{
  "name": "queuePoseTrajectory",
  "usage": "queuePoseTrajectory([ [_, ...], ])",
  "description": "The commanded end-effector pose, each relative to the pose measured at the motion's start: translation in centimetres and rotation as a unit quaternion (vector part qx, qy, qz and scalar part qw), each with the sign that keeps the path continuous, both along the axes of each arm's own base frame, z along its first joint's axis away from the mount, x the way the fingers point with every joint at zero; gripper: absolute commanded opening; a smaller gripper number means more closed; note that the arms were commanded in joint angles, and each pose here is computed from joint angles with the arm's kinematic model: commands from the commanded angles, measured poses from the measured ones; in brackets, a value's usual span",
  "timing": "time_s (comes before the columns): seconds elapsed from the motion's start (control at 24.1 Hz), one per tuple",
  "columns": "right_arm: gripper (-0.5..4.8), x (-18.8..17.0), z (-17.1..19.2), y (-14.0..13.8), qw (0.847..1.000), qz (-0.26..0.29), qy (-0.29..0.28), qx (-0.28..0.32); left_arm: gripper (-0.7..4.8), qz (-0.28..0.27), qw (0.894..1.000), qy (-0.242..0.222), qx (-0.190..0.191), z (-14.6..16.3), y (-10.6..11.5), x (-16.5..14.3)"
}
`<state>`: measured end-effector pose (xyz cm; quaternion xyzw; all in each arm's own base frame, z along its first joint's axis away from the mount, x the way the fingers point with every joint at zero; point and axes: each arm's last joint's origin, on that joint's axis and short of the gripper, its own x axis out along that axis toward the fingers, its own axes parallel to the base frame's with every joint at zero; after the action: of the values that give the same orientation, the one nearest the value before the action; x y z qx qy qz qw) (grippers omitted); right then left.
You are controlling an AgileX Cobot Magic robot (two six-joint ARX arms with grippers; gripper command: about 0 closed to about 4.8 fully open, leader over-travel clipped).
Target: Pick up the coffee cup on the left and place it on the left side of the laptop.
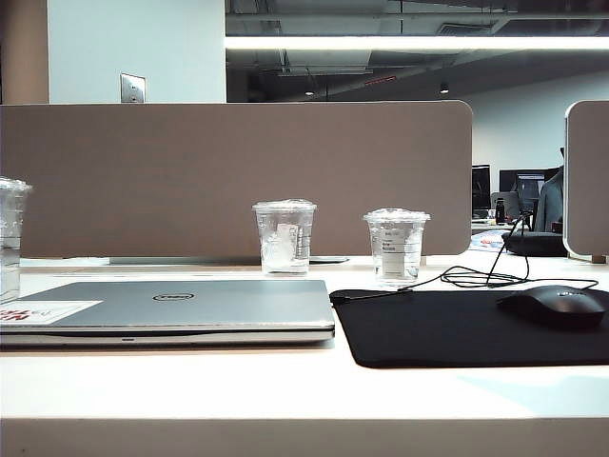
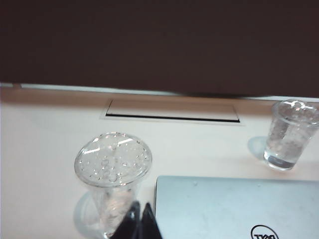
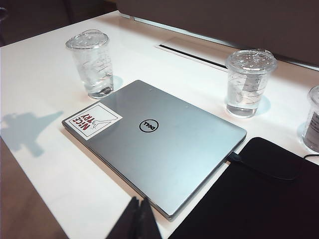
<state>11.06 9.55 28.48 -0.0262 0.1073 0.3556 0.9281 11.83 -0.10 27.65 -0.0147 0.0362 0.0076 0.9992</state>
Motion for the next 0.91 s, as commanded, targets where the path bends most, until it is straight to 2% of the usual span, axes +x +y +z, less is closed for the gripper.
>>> queuePoseTrajectory([
  [0.04,-0.01,0.0,0.3,0.0,1.000,0.000,-0.008,0.009,-0.06,-0.017,1.000,-0.018,-0.002,-1.5,-0.5,-0.6],
  [0.25,-0.01,0.0,0.3,0.0,1.000,0.000,-0.008,0.009,-0.06,-0.018,0.999,-0.033,-0.003,-4.5,-0.5,-1.7],
  [0.41,-0.01,0.0,0.3,0.0,1.000,0.000,-0.008,0.009,-0.06,-0.019,0.999,-0.048,-0.005,-5.5,-0.4,-2.3],
  [0.71,-0.01,0.0,0.3,0.0,1.000,0.000,-0.008,0.009,-0.06,-0.021,0.995,-0.100,-0.010,-7.9,-0.4,-2.5],
  [0.91,-0.01,0.0,0.3,0.0,1.000,0.000,-0.008,0.009,-0.06,-0.031,0.996,-0.085,-0.014,-9.5,-0.3,-2.3],
])
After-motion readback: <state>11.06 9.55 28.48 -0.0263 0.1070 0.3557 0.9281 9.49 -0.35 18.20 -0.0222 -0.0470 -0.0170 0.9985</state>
